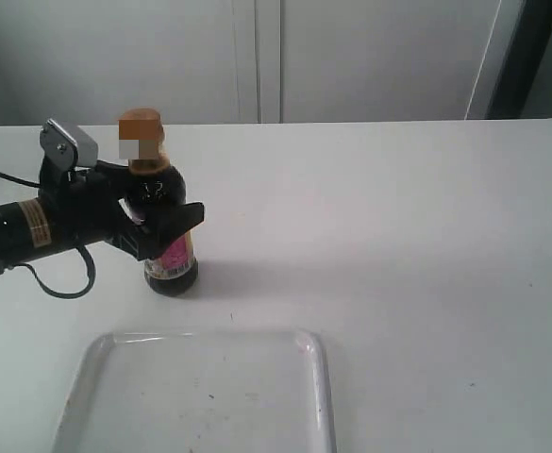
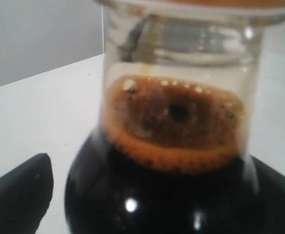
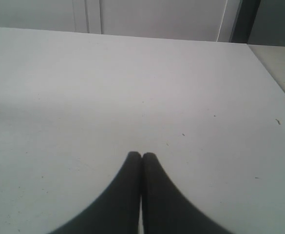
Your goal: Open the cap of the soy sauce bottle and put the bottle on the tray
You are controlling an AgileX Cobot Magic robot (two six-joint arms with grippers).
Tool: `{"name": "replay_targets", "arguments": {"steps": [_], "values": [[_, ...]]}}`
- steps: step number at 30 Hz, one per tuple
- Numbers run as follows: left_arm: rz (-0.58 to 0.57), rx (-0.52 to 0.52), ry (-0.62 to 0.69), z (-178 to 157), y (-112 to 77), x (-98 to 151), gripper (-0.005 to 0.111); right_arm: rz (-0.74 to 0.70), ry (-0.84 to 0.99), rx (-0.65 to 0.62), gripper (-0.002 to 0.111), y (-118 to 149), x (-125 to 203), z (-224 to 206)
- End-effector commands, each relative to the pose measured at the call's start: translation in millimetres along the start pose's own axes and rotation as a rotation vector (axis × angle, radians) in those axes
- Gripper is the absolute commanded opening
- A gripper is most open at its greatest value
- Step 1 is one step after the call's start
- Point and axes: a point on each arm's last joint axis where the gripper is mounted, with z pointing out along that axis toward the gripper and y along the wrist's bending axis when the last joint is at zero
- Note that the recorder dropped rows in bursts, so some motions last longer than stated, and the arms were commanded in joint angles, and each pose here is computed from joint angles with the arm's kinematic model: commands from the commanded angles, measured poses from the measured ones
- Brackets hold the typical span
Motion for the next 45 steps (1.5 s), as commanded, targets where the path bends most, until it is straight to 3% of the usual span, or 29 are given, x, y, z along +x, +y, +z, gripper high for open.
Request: {"name": "replay_targets", "arguments": {"steps": [1,8,11,14,16,27,34,40,42,45], "values": [[-0.016,-0.002,0.003,7.8,4.6,5.7,0.101,0.002,-0.004,0.001,0.000,-0.1,1.2,0.1],[-0.034,0.000,0.023,14.4,9.5,17.0,0.097,0.002,-0.004,0.001,0.000,-0.1,1.2,0.1],[-0.036,0.005,0.031,15.5,9.8,20.3,0.089,0.002,-0.004,0.001,0.000,-0.1,1.2,0.1],[-0.025,0.006,0.031,15.5,9.8,20.3,0.062,0.002,-0.004,0.001,0.000,-0.1,1.2,0.1],[-0.018,0.015,0.038,15.3,8.7,21.2,0.000,0.002,-0.004,0.001,0.000,-0.1,1.2,0.1],[0.048,0.073,0.064,14.9,3.7,23.8,0.000,0.002,-0.004,0.001,0.000,-0.1,1.2,0.1],[0.086,0.074,0.063,14.9,3.7,23.8,0.000,-0.221,-0.080,0.016,0.000,-0.6,-5.8,-0.2],[0.093,0.076,0.064,14.9,3.5,23.9,0.000,-0.179,-0.234,0.015,0.000,0.6,-19.6,-2.3],[0.094,0.079,0.065,14.9,3.2,24.0,0.000,-0.003,-0.259,-0.021,0.000,2.0,-21.8,-2.9],[0.094,0.079,0.065,14.9,3.2,24.0,0.000,0.065,-0.298,-0.028,0.000,1.7,-25.3,-3.9]]}}
